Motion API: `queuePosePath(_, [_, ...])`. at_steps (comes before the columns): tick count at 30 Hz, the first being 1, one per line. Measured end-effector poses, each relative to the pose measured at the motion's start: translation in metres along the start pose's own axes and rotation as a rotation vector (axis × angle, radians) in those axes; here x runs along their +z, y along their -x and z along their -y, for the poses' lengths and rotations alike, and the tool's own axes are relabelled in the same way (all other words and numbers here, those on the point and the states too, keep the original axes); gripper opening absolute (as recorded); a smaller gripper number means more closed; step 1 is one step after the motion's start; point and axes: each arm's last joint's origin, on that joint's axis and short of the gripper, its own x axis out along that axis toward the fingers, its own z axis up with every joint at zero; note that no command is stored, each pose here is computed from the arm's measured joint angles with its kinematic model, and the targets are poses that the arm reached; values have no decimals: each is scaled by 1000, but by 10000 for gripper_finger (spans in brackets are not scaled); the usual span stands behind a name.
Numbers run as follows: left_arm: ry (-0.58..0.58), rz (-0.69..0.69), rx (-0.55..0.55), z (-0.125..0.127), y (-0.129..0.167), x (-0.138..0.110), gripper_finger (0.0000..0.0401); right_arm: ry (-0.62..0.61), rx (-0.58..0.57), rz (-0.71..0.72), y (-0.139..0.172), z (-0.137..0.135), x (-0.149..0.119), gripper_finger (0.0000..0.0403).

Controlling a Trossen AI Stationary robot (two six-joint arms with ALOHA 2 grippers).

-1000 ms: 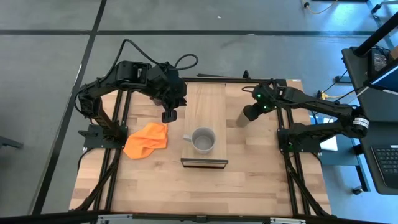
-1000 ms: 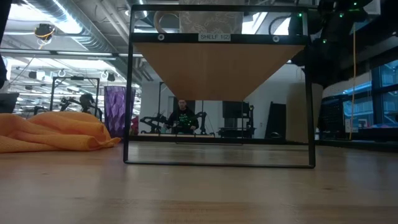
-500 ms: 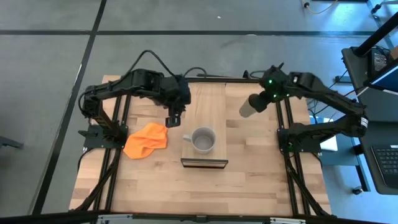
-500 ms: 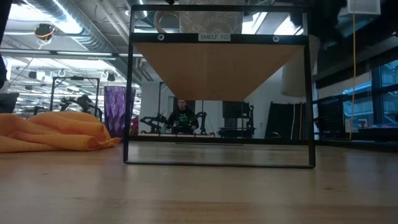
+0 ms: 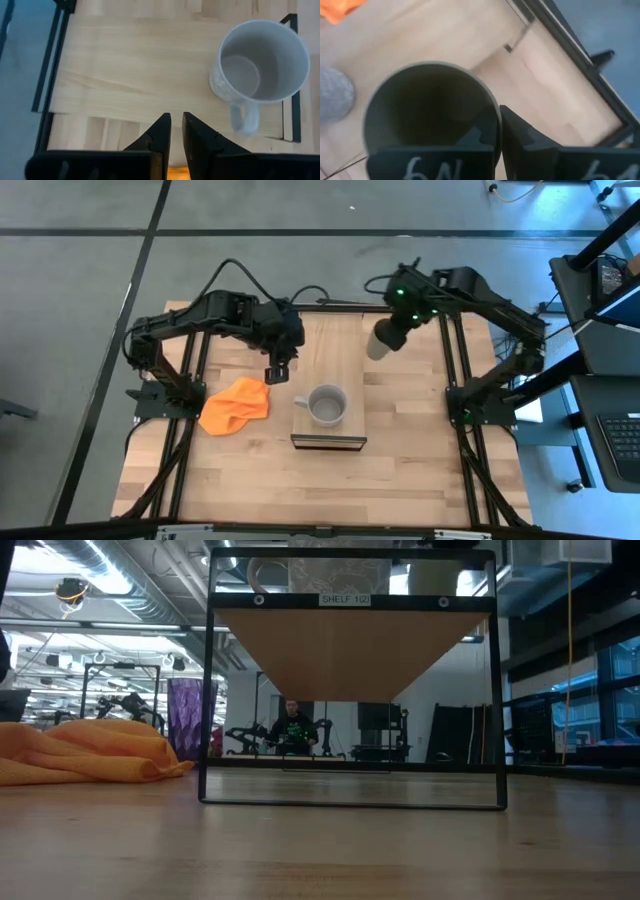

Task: Stack small to large cups/mugs on shelf
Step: Put the brown cup on the shelf

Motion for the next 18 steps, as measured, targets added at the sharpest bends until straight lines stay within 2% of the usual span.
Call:
queuePosePath(12, [65, 124, 89, -7, 61, -29, 41, 142, 100, -26, -32, -58, 39, 8])
queuePosePath(18, [83, 102, 127, -8, 64, -50, 41, 173, 123, -9, -44, -79, 56, 8])
